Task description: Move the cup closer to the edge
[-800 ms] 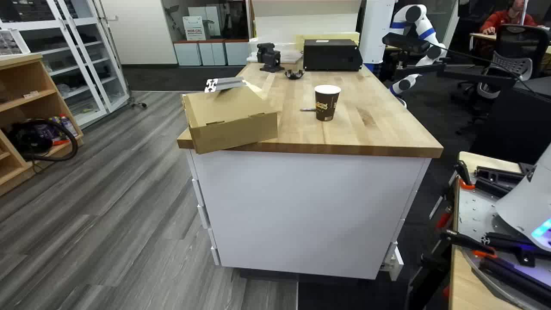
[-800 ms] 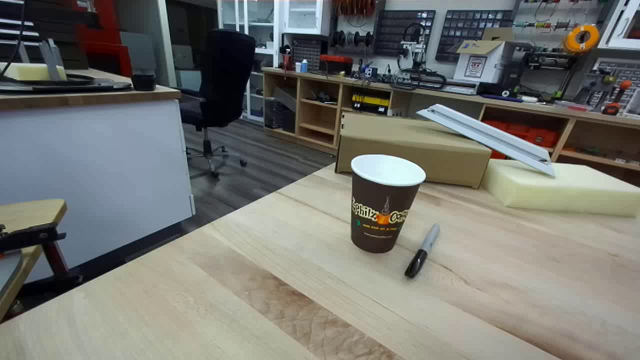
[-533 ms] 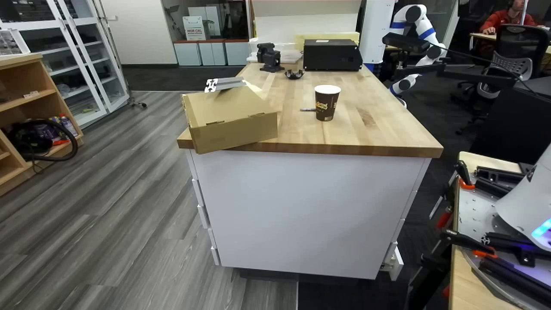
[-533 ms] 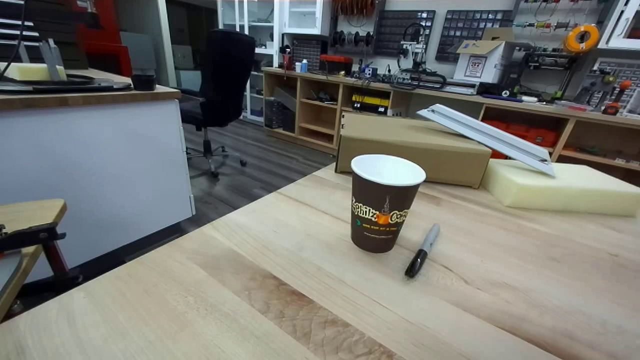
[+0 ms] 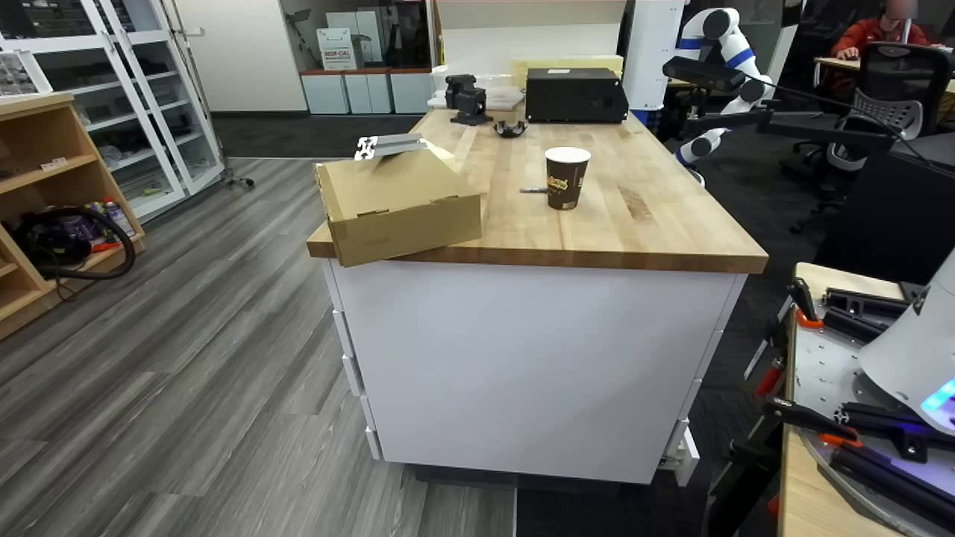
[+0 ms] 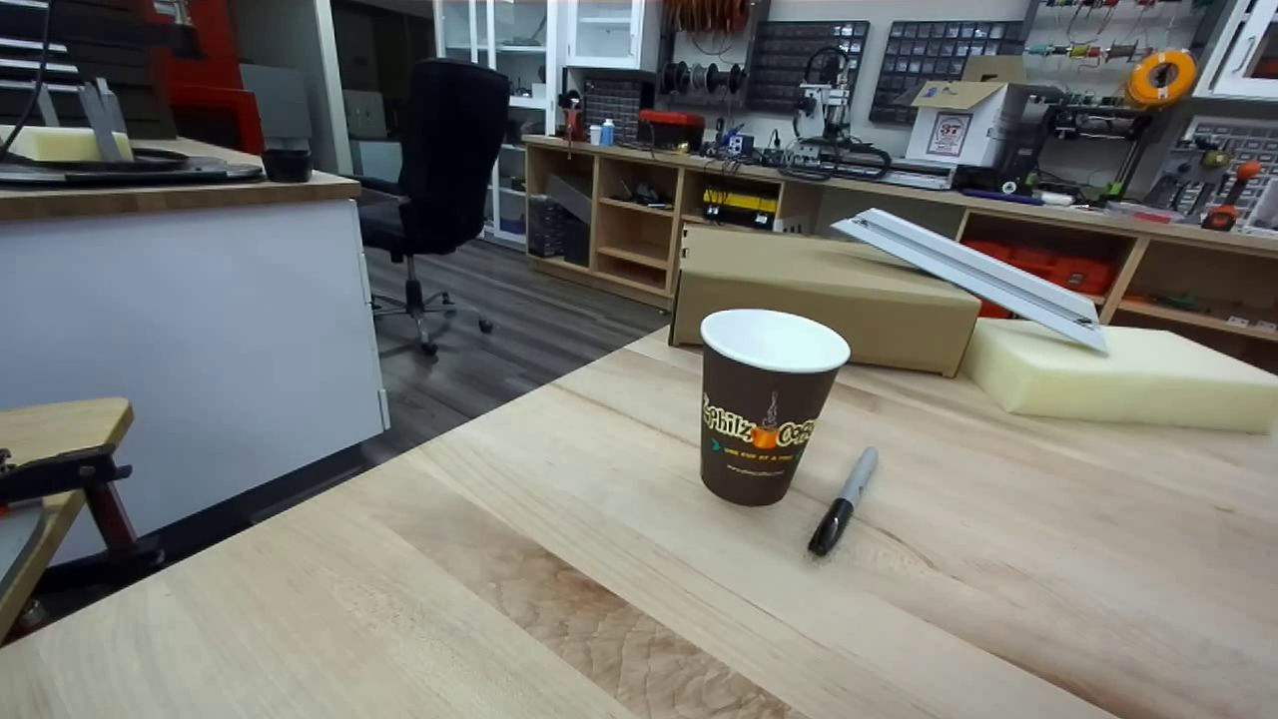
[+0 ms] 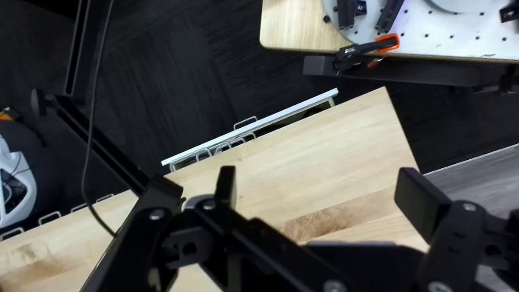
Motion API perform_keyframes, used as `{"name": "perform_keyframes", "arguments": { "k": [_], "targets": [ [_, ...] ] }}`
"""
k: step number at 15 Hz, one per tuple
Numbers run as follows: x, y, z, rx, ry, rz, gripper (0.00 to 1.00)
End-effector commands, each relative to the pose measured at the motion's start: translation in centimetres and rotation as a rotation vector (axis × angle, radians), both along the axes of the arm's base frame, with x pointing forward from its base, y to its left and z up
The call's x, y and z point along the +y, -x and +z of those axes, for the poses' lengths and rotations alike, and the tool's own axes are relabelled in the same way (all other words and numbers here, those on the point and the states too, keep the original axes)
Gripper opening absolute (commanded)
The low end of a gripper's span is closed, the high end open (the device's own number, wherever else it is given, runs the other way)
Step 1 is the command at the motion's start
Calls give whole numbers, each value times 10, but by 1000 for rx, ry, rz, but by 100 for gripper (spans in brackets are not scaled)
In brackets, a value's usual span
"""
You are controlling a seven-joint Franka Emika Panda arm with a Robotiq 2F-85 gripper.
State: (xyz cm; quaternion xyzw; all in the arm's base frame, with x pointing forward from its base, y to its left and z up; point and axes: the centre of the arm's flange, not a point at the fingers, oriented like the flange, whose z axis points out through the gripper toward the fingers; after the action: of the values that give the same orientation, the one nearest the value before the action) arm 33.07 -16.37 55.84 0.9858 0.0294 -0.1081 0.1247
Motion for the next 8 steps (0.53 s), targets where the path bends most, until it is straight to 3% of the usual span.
{"name": "perform_keyframes", "arguments": {
  "k": [1, 3, 8],
  "targets": [
    [-17, -39, 11, -71, 61, 105, 100],
    [-21, -65, 14, -135, 77, 169, 100],
    [-25, -138, 4, -384, 0, 305, 100]
  ]
}}
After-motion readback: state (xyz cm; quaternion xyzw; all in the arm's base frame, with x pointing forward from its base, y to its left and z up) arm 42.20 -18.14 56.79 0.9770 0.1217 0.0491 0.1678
